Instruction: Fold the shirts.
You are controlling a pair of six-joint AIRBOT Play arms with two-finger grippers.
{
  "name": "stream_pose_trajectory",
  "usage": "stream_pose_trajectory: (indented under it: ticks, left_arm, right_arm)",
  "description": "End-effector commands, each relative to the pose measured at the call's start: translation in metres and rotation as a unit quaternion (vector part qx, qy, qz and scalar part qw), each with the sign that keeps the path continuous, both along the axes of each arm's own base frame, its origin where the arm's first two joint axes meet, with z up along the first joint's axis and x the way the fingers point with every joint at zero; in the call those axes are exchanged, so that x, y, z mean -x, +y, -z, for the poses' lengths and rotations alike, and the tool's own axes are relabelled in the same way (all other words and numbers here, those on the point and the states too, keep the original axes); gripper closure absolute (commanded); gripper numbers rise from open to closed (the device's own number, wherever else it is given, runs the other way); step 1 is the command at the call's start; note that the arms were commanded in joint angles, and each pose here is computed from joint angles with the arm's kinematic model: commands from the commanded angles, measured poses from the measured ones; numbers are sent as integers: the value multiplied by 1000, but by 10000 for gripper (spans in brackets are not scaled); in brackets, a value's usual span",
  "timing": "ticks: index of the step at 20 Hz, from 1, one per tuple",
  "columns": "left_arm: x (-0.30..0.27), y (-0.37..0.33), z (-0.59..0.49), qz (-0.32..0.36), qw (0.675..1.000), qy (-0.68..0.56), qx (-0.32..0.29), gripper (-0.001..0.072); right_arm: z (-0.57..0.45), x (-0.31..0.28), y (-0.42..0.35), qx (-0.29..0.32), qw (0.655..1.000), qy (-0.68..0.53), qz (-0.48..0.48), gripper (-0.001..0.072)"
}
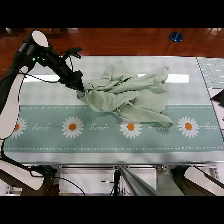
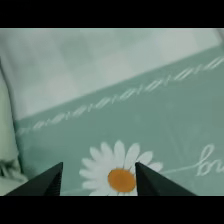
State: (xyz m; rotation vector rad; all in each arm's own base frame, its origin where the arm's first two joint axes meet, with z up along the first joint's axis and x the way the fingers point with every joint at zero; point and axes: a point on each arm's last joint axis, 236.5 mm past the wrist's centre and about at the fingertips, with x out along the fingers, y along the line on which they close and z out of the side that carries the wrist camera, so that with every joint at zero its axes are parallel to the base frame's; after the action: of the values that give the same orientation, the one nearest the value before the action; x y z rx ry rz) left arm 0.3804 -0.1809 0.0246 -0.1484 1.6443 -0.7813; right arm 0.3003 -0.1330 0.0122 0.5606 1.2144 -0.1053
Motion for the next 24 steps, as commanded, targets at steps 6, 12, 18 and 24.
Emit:
stream_pose_trajectory:
  ticks: [6,12,18,24]
  left_arm:
    - [-1,0,0,-1,1000,-2,0,673]
    - [-1,-1,0,-2,1000,-2,2,673]
    - [-1,-1,0,-2,1000,-2,2,673]
    - [-1,-1,0,-2,1000,-2,2,673]
  right_arm:
    - [64,55,117,-204,975,25,-86,187]
    - [80,62,123,-199,975,17,-98,187]
    - [86,59,126,-197,976,3,-95,187]
    - [102,65,132,-198,977,4,-79,198]
